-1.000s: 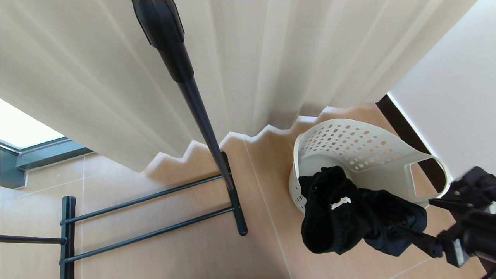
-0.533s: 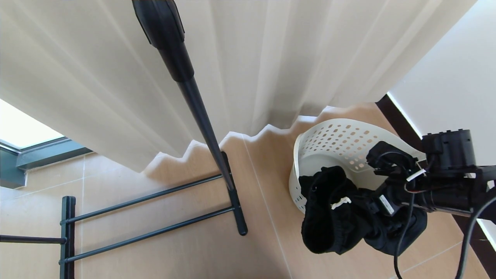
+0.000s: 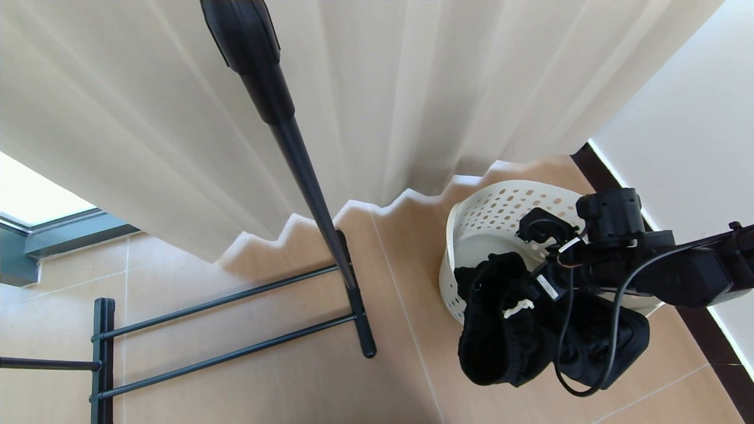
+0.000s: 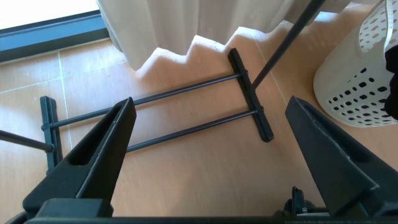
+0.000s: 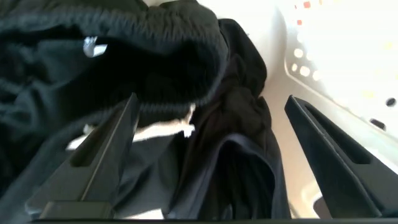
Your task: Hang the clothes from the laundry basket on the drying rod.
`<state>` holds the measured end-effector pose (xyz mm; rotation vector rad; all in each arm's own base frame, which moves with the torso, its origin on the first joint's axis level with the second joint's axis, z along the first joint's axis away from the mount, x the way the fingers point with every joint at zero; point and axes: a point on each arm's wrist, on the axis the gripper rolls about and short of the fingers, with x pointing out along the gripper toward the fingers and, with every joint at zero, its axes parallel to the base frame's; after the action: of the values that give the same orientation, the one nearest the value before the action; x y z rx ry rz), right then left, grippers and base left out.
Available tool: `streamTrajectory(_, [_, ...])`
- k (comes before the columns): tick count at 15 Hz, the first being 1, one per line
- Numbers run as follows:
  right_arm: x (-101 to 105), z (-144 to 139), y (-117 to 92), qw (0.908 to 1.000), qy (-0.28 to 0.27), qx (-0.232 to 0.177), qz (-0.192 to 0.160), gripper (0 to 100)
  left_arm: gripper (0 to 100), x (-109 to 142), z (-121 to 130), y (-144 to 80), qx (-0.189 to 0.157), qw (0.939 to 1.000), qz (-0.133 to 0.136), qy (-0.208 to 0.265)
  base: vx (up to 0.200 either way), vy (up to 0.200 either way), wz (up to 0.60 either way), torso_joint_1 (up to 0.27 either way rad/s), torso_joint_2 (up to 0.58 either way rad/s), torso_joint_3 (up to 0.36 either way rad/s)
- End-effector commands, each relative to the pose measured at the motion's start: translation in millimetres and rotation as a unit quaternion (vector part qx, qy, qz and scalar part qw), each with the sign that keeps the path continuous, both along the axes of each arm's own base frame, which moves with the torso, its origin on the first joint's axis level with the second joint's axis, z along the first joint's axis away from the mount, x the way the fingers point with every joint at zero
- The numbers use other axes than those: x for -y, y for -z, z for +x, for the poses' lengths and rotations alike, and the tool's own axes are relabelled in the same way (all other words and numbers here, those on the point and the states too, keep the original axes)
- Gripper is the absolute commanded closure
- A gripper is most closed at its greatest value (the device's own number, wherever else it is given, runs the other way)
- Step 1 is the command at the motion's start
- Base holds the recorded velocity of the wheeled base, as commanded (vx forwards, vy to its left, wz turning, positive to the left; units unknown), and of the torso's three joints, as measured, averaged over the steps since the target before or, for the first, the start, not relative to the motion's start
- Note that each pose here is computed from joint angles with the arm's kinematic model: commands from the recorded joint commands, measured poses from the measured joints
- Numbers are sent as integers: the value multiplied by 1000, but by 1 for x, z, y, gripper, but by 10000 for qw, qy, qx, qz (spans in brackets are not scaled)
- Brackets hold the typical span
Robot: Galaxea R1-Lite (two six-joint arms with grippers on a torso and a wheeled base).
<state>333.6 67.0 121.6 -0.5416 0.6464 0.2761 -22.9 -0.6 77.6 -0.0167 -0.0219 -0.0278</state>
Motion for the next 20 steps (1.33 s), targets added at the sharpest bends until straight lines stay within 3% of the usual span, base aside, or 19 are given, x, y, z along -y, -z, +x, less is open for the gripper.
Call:
streamTrajectory(1, [-3,13,5,10000,8,1,0,0,0,0,0,0,-3,10000,-7,0,0,0,0,0,0,0])
streamTrajectory(13, [0,43,29,9998,156,109,75,0,0,0,0,0,-3,10000,1,0,0,0,0,0,0,0])
streamTrajectory(14, [0,45,31,9998,178,100,91,100,0,0,0,0,-3,10000,-7,0,0,0,0,0,0,0])
streamTrajectory(19, [1,37,15,9978,400,244,476,100,0,0,0,0,-3,10000,-7,0,0,0,0,0,0,0])
streamTrajectory(20, [4,20,1,9958,464,454,651,100,0,0,0,0,-3,10000,-7,0,0,0,0,0,0,0])
